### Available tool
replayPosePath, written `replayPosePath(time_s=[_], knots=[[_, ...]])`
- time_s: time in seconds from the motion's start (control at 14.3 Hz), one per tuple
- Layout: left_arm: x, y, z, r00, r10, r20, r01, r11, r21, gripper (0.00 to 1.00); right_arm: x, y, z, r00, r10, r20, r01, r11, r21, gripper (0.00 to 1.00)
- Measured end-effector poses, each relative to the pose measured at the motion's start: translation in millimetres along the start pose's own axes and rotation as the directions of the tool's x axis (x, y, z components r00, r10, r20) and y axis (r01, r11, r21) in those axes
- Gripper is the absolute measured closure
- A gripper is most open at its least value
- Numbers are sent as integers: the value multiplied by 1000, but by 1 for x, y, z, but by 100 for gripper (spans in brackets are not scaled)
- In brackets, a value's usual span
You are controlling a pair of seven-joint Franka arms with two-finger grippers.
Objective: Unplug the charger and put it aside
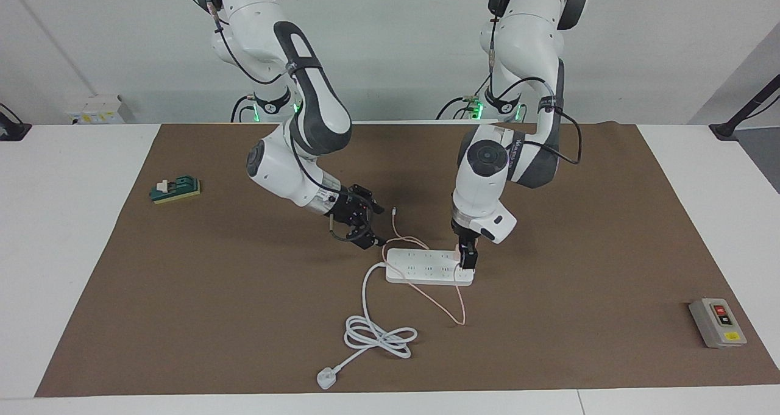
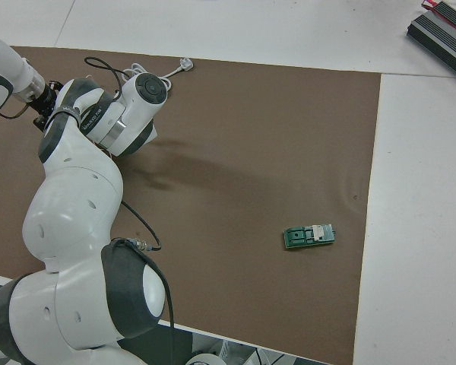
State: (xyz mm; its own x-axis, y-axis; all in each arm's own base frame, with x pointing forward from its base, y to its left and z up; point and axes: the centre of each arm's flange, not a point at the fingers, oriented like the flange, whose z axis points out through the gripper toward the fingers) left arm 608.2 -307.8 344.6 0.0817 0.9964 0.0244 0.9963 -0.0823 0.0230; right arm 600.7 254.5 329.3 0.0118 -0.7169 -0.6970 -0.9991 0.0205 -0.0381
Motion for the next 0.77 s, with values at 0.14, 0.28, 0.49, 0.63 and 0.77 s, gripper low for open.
replayPosePath(time_s=[0.14, 0.28, 0.49, 0.63, 0.77], knots=[[0, -1, 3, 1000, 1, 0, -1, 1000, -3, 0, 10, -2, 12, 999, 46, -6, -46, 999, -14, 0], [1, -2, 4, 1000, 3, -4, -3, 1000, -2, 0, 21, -2, 23, 998, 67, -14, -68, 997, -24, 0], [1, -2, 5, 1000, 5, -6, -5, 1000, -7, 4, 25, 0, 40, 997, 71, -20, -71, 996, -44, 0], [1, -1, 4, 1000, 5, -4, -5, 1000, -11, 20, 22, -1, 46, 998, 64, -20, -64, 997, -46, 0], [0, -1, 3, 1000, 6, -4, -6, 1000, -17, 44, 16, -6, 45, 998, 54, -13, -54, 998, -37, 0]])
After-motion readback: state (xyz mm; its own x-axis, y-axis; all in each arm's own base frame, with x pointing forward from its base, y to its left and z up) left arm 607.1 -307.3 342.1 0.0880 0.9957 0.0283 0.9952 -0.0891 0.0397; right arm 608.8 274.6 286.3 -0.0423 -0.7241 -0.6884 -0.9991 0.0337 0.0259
